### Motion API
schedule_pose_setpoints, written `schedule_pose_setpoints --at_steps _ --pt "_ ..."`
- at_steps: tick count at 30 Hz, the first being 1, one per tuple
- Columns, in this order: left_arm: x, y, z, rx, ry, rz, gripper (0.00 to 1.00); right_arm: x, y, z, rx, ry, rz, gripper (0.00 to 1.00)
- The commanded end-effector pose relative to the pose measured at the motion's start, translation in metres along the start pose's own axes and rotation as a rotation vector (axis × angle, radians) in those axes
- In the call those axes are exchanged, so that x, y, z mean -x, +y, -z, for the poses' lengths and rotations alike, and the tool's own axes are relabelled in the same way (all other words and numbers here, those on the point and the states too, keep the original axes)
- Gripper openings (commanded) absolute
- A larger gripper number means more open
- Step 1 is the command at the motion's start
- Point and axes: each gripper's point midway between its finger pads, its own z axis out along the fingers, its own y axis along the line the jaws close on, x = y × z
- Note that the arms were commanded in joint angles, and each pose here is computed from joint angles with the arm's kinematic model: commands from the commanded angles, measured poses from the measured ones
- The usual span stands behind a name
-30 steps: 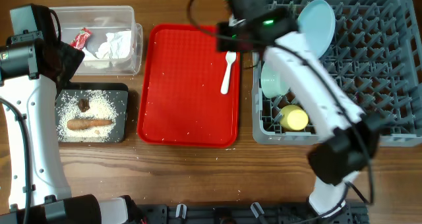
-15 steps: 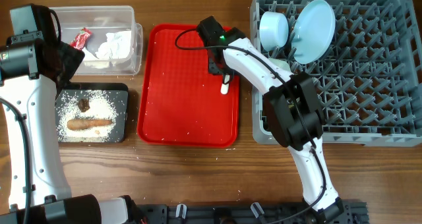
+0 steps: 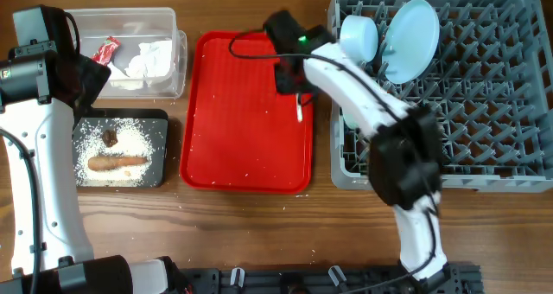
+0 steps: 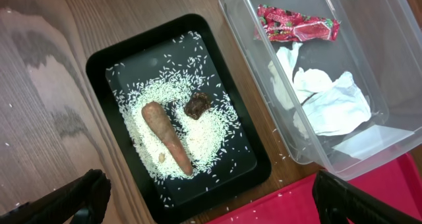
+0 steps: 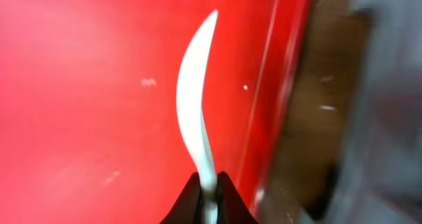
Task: Sort waste into correct bins and load items into the dishwasher rack
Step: 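Grasp the white spoon on the red tray with right gripper, then place the white spoon into the rack beside the yellow cup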
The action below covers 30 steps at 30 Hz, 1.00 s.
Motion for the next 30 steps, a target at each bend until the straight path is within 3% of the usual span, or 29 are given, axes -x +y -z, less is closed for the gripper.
schedule_pose_setpoints --at_steps 1,4,7,8,10,14,15,16,17,21,23,24,26,30 --pt "0.002 -0.002 0.003 -0.009 -0.006 -0.014 1.0 0.035 -0.04 0.161 0.07 -0.303 -0.018 0.04" --pt "0.002 -0.002 0.003 -0.009 -0.006 -0.014 1.0 0.004 -0.153 0.243 -0.085 -0.389 -0.299 0.04" --pt "0.002 -0.002 0.003 -0.009 -0.006 -0.014 1.0 -0.036 -0.228 0.244 -0.19 -0.315 -0.73 0.04" --pt "0.002 -0.002 0.003 -0.009 -0.006 -0.014 1.0 -0.057 -0.255 0.229 -0.237 -0.255 -0.974 0.04" --pt "0.002 -0.002 0.003 -0.009 -0.006 -0.014 1.0 -0.082 -0.278 0.194 -0.294 -0.183 -1.253 0.04" --pt "0.002 -0.002 0.003 -0.009 -0.006 -0.014 1.0 -0.108 -0.266 0.097 -0.263 -0.074 -1.348 0.06" --pt "0.002 -0.002 0.003 -0.009 -0.006 -0.014 1.0 -0.116 -0.265 0.076 -0.263 -0.07 -1.388 0.16" --pt "0.002 -0.002 0.003 -0.009 -0.006 -0.014 1.0 -0.119 -0.264 0.07 -0.259 -0.063 -1.39 0.53" --pt "0.002 -0.002 0.003 -0.009 -0.006 -0.014 1.0 -0.12 -0.263 0.068 -0.258 -0.058 -1.388 1.0" --pt "0.002 -0.002 0.003 -0.009 -0.006 -0.014 1.0 -0.1 -0.264 0.108 -0.191 -0.156 -1.249 1.0" --pt "0.002 -0.002 0.003 -0.009 -0.006 -0.014 1.0 -0.09 -0.256 0.144 -0.106 -0.235 -1.09 1.0" --pt "0.002 -0.002 0.003 -0.009 -0.006 -0.014 1.0 -0.087 -0.248 0.164 -0.046 -0.276 -0.969 1.0" --pt "0.002 -0.002 0.003 -0.009 -0.006 -0.014 1.0 -0.095 -0.212 0.22 0.109 -0.386 -0.525 1.0" --pt "0.002 -0.002 0.003 -0.009 -0.006 -0.014 1.0 -0.129 -0.202 0.283 0.122 -0.565 -0.404 1.0"
